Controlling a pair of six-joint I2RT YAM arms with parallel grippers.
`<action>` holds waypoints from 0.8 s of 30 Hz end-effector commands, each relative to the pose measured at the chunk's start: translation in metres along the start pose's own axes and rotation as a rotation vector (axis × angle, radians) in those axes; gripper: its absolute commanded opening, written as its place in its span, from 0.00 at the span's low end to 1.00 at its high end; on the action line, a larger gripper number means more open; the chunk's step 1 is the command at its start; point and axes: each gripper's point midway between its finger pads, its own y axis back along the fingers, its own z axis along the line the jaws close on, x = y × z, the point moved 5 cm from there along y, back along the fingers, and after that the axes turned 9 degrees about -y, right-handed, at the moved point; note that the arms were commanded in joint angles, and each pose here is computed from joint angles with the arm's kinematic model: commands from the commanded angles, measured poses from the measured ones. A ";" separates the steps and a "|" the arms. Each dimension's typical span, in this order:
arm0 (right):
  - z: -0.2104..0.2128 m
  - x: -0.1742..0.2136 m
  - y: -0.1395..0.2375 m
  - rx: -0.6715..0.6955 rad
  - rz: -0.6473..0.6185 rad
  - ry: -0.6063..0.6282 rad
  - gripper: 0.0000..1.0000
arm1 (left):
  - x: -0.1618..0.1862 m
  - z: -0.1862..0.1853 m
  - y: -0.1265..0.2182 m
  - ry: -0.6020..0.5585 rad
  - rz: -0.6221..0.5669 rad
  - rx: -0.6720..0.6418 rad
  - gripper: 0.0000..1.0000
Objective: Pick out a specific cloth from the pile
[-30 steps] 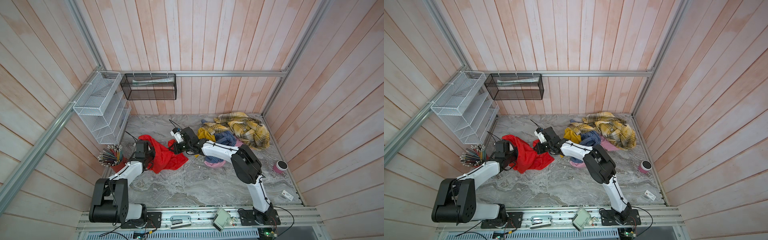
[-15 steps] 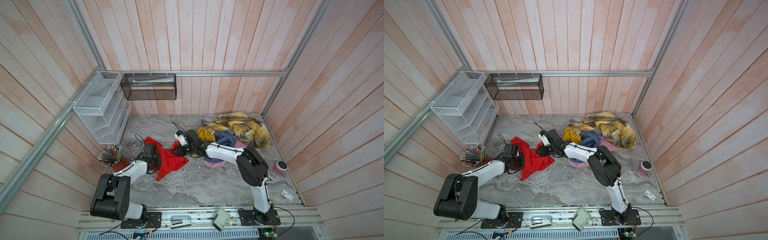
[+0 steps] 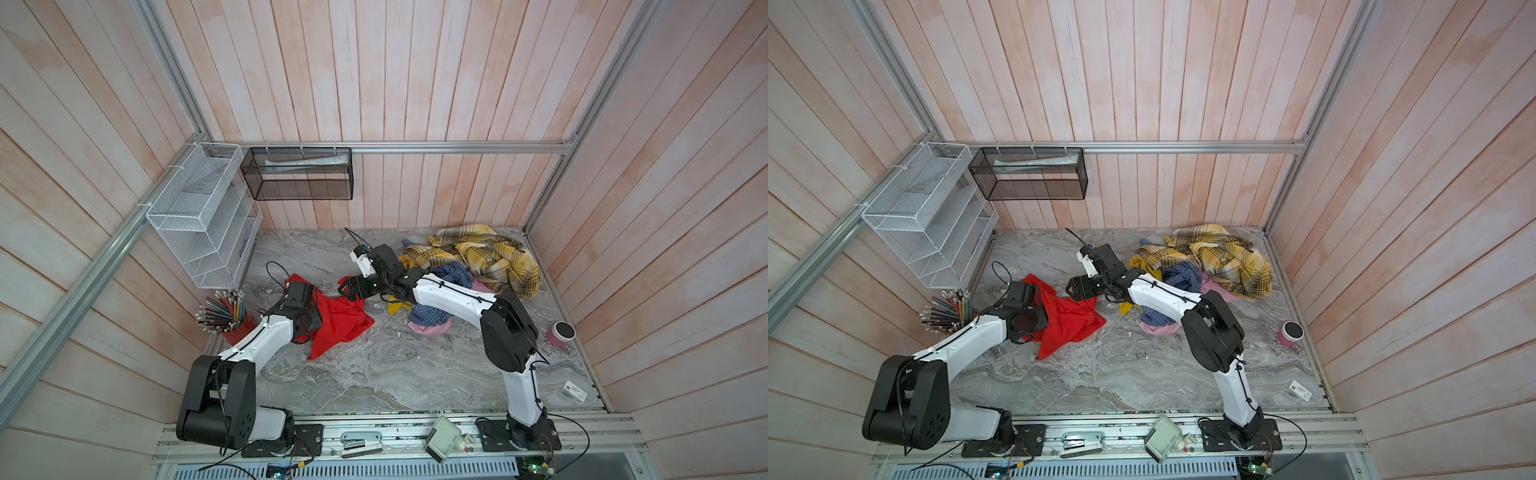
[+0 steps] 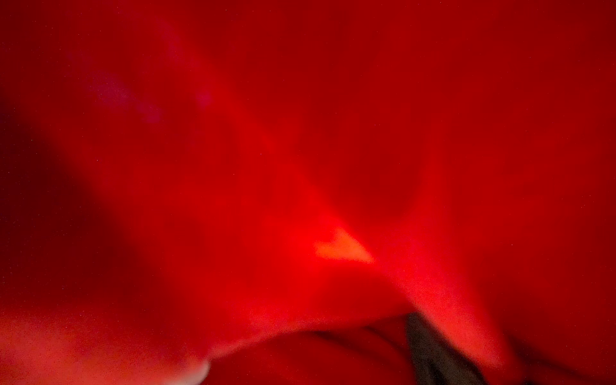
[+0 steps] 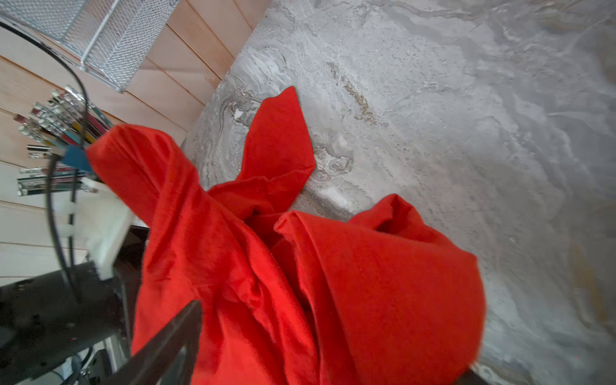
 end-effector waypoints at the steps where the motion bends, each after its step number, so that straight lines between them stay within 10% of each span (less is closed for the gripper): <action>1: 0.013 -0.026 0.033 0.042 -0.097 0.069 0.88 | -0.009 0.012 0.022 -0.004 -0.043 -0.084 1.00; 24: 0.015 -0.053 0.089 0.034 -0.239 0.159 0.90 | 0.011 -0.002 0.009 -0.153 0.125 -0.137 0.99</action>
